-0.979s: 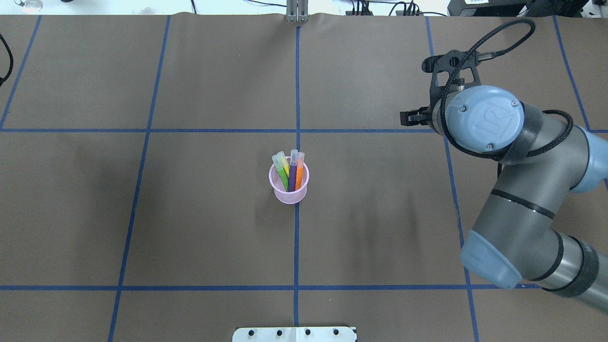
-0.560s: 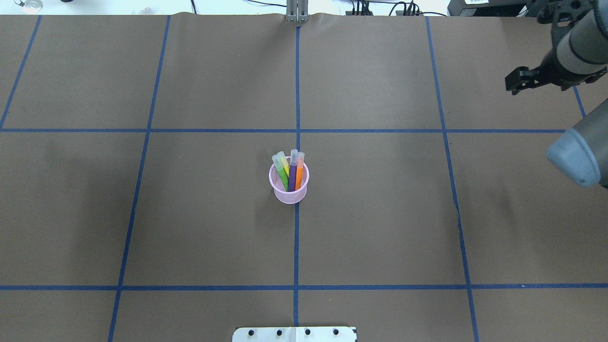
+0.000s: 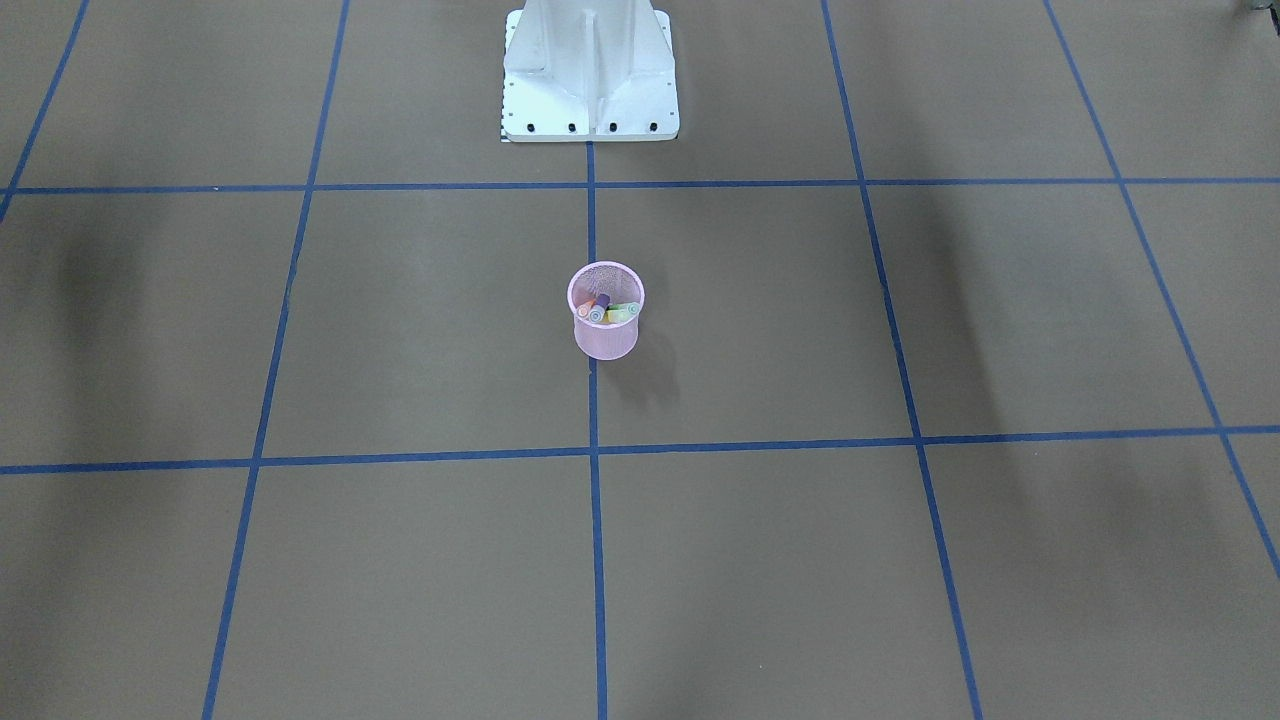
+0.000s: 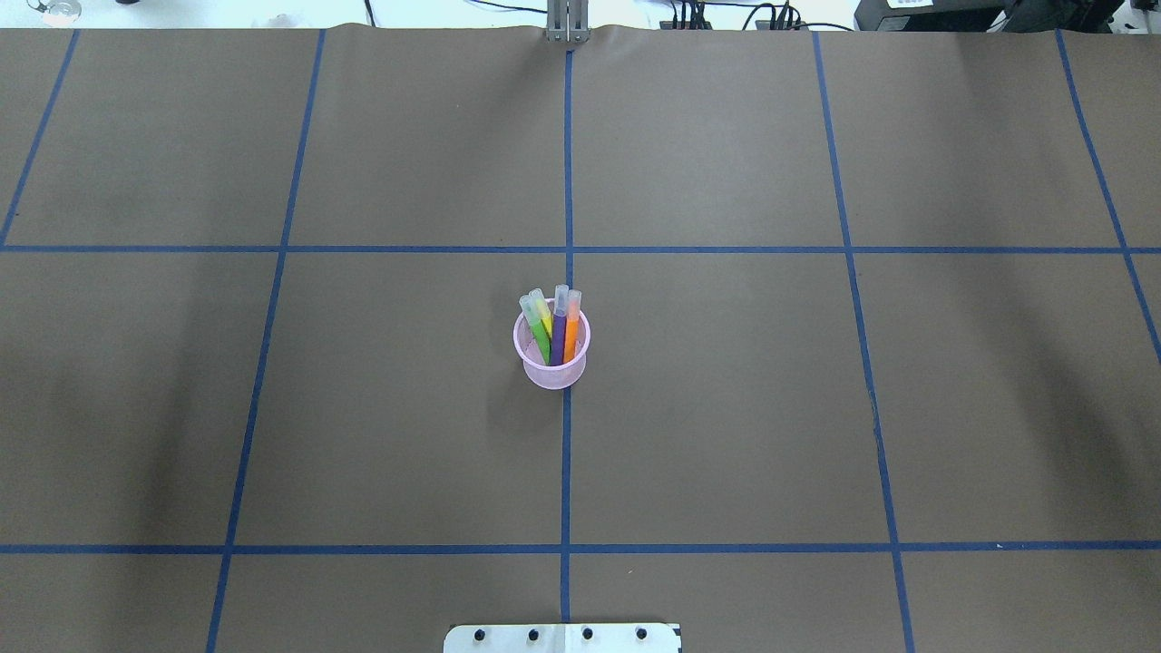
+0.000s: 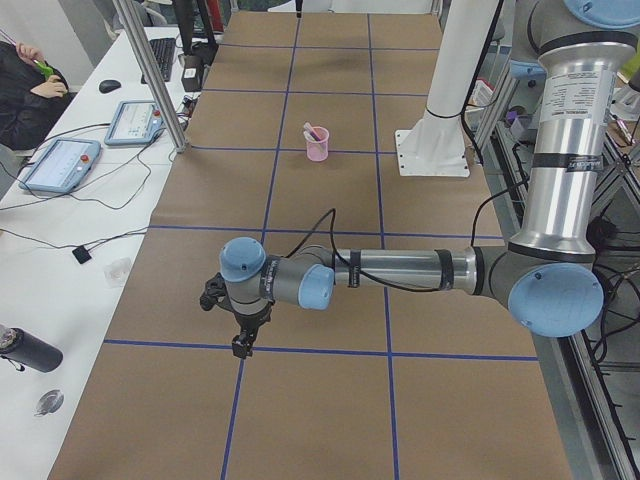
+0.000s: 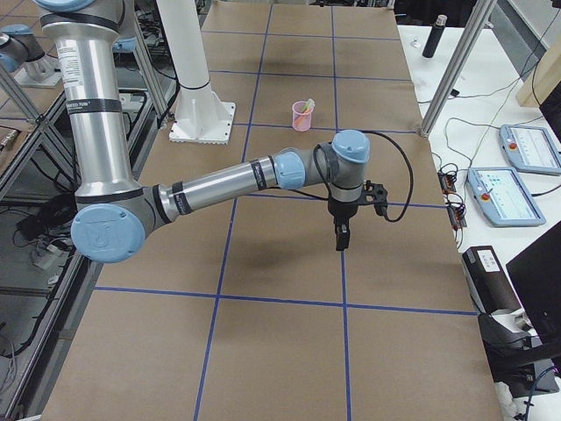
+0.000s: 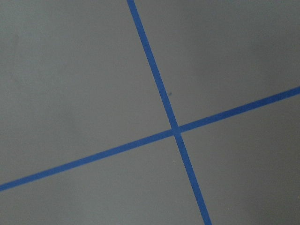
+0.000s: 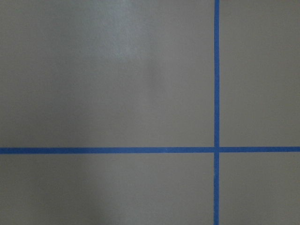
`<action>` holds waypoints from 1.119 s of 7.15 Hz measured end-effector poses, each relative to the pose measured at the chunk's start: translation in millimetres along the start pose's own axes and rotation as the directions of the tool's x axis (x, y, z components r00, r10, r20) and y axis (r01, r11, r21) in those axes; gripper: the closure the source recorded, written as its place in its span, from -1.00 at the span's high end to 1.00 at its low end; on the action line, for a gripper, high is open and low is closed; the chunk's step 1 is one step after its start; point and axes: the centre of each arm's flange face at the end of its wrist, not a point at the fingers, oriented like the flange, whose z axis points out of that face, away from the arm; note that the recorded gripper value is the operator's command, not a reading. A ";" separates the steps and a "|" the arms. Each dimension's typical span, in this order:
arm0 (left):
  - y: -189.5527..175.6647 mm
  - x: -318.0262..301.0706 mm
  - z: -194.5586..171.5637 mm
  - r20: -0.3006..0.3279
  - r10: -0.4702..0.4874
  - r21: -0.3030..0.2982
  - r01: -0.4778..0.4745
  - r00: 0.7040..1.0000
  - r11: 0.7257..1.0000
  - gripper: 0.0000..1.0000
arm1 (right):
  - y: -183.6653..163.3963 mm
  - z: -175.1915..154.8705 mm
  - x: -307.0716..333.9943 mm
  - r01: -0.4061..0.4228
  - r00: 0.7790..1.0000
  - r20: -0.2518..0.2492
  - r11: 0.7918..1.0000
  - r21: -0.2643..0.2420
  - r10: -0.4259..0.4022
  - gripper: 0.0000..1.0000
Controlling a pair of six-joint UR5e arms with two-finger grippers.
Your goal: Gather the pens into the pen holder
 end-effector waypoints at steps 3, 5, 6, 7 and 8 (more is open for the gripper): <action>10.9 4.3 -3.8 -0.009 -0.006 0.006 0.007 1.000 1.000 1.00 | 36.2 10.2 49.1 -0.047 0.996 0.075 0.998 -0.041 0.050 1.00; 12.6 5.8 -6.1 -0.005 -0.008 0.008 0.008 1.000 1.000 1.00 | 46.8 17.1 58.8 -0.065 0.994 0.079 0.996 -0.058 0.069 1.00; 11.9 6.0 -6.5 -0.004 -0.011 0.008 0.011 1.000 1.000 1.00 | 48.6 18.8 60.4 -0.068 0.994 0.079 0.996 -0.062 0.073 1.00; 9.7 6.4 -8.3 -0.002 -0.011 0.012 0.011 1.000 1.000 1.00 | 49.3 19.5 61.3 -0.069 0.994 0.078 0.996 -0.063 0.074 1.00; 7.6 6.9 -10.3 0.000 -0.010 0.016 0.010 1.000 1.000 1.00 | 49.3 19.7 61.8 -0.070 0.994 0.076 0.996 -0.063 0.074 1.00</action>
